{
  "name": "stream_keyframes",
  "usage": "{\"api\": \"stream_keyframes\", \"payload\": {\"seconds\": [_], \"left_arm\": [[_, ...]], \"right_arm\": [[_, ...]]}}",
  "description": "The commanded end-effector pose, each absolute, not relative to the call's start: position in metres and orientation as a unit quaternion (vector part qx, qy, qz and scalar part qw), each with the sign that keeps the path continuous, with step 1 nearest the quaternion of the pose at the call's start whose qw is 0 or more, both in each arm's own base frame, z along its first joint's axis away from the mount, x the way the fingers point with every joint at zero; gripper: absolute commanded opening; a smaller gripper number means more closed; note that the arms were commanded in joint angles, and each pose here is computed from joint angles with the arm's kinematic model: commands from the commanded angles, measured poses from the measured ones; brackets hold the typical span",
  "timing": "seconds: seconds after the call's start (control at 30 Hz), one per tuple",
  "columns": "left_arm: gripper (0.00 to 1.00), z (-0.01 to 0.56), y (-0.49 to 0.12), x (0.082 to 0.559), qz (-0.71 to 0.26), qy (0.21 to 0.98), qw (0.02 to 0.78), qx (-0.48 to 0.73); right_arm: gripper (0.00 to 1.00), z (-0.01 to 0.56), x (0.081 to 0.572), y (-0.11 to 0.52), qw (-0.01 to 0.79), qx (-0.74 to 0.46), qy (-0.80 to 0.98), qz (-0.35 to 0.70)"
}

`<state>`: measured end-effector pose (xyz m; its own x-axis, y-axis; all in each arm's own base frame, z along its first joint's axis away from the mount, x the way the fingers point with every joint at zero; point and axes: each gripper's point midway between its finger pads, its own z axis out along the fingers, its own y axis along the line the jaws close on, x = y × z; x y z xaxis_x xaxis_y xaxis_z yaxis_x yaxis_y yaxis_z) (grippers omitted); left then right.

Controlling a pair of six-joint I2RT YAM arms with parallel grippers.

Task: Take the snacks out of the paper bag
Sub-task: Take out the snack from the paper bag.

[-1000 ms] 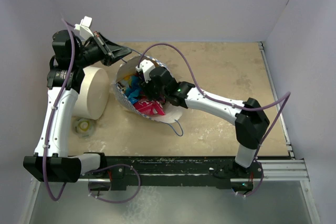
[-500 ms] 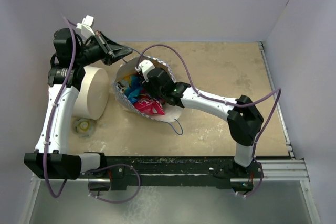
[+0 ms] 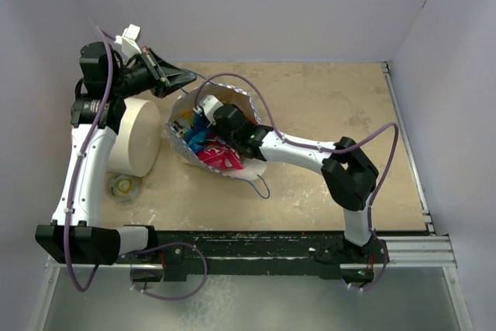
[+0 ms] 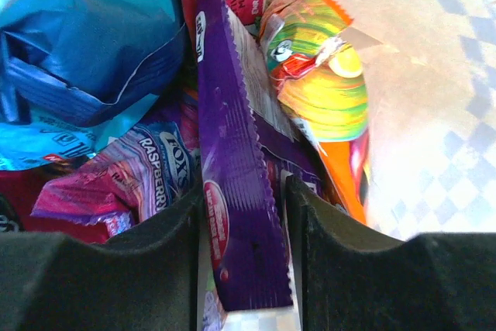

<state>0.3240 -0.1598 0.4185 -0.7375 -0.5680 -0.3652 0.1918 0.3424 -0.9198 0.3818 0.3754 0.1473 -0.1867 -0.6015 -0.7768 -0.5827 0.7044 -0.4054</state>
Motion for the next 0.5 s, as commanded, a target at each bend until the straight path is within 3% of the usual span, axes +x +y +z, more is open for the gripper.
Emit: {"api": "stream_keyframes", "payload": {"seconds": [0.0,0.13,0.27,0.47], "left_arm": [[0.0,0.454,-0.164,0.308,-0.577,0.724,0.37,-0.072],[0.0,0.453,-0.164,0.31,-0.575,0.725,0.373,-0.072],[0.0,0.45,-0.162,0.313,-0.568,0.729,0.375,-0.069],[0.0,0.448,-0.162,0.319,-0.567,0.729,0.378,-0.067]], "right_arm": [[0.44,0.165,0.398,0.39,0.54,-0.379,0.751,0.004],[0.36,0.165,0.399,0.397,0.535,-0.39,0.749,0.012],[0.1,0.187,0.389,0.398,0.532,-0.397,0.747,0.037],[0.01,0.242,0.362,0.399,0.546,-0.407,0.725,0.104]]}}
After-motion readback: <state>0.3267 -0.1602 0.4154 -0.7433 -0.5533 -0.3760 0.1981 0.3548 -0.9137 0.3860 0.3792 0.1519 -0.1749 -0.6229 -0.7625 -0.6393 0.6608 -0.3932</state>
